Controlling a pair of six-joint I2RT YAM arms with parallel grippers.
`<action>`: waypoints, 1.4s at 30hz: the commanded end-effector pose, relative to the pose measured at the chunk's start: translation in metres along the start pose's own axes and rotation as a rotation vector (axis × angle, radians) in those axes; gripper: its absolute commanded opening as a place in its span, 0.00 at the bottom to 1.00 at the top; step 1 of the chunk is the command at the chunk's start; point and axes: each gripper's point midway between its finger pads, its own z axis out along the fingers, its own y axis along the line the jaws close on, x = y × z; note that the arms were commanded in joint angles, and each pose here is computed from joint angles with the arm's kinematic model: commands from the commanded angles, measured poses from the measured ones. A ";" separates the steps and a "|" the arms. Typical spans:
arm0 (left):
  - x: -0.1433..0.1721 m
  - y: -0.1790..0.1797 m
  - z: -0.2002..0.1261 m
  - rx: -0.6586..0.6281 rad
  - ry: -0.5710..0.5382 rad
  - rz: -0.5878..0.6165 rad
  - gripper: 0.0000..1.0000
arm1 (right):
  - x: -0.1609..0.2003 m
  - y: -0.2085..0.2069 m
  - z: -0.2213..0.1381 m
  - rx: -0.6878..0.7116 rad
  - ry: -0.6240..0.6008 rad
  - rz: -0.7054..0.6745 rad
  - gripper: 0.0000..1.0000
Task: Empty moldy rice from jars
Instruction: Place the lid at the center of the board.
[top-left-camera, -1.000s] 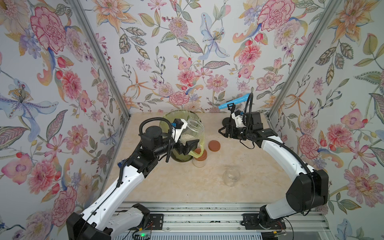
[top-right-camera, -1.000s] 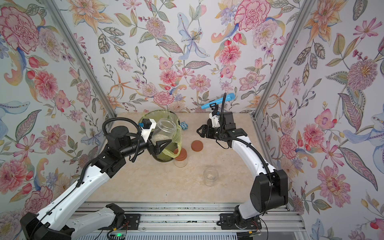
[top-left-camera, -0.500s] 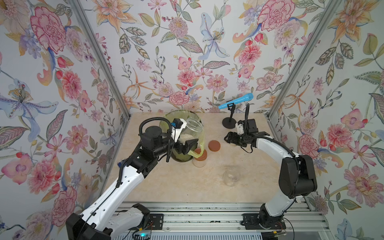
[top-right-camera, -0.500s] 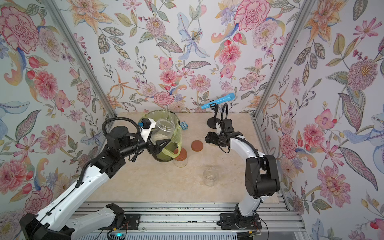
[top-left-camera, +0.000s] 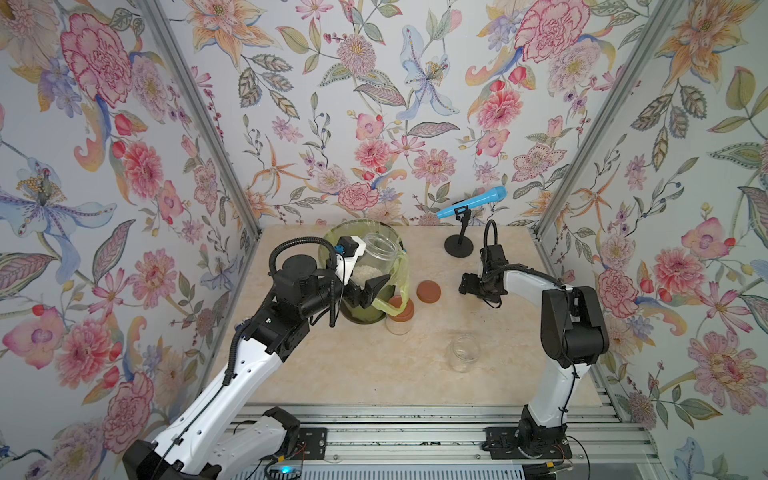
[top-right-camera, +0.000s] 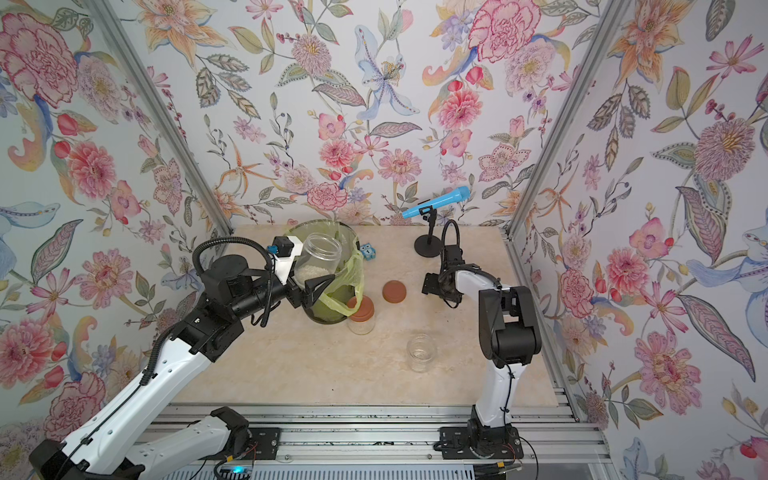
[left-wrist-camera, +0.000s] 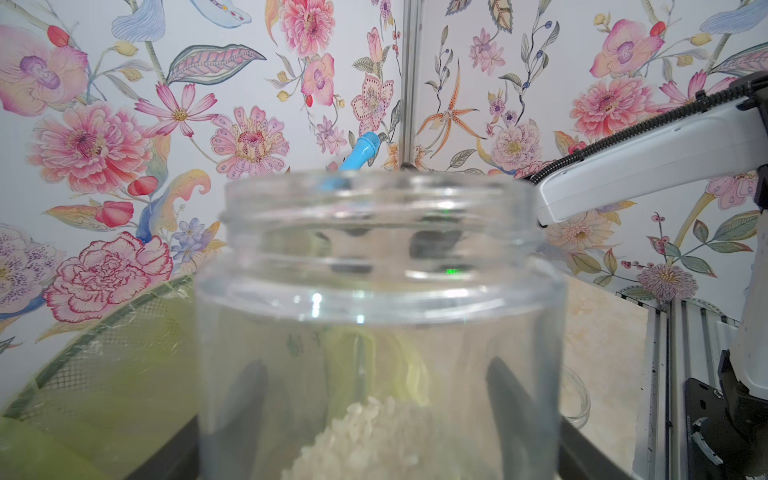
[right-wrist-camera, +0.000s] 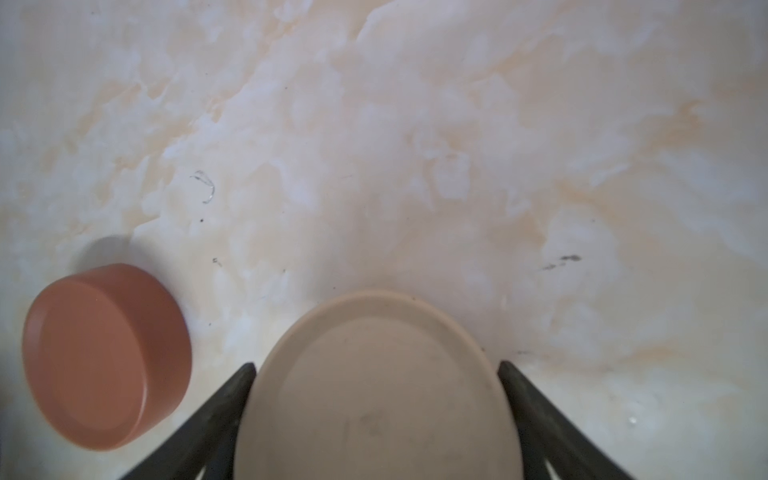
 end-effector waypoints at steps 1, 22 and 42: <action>-0.030 0.006 -0.011 -0.040 -0.094 0.040 0.00 | -0.011 -0.014 -0.001 0.082 -0.013 0.009 0.51; -0.034 0.021 -0.004 -0.037 -0.081 0.046 0.00 | -0.019 -0.008 -0.017 0.136 0.020 0.006 1.00; -0.042 0.022 -0.014 -0.057 -0.041 -0.025 0.00 | -0.029 0.101 -0.135 -0.117 -0.110 -0.169 1.00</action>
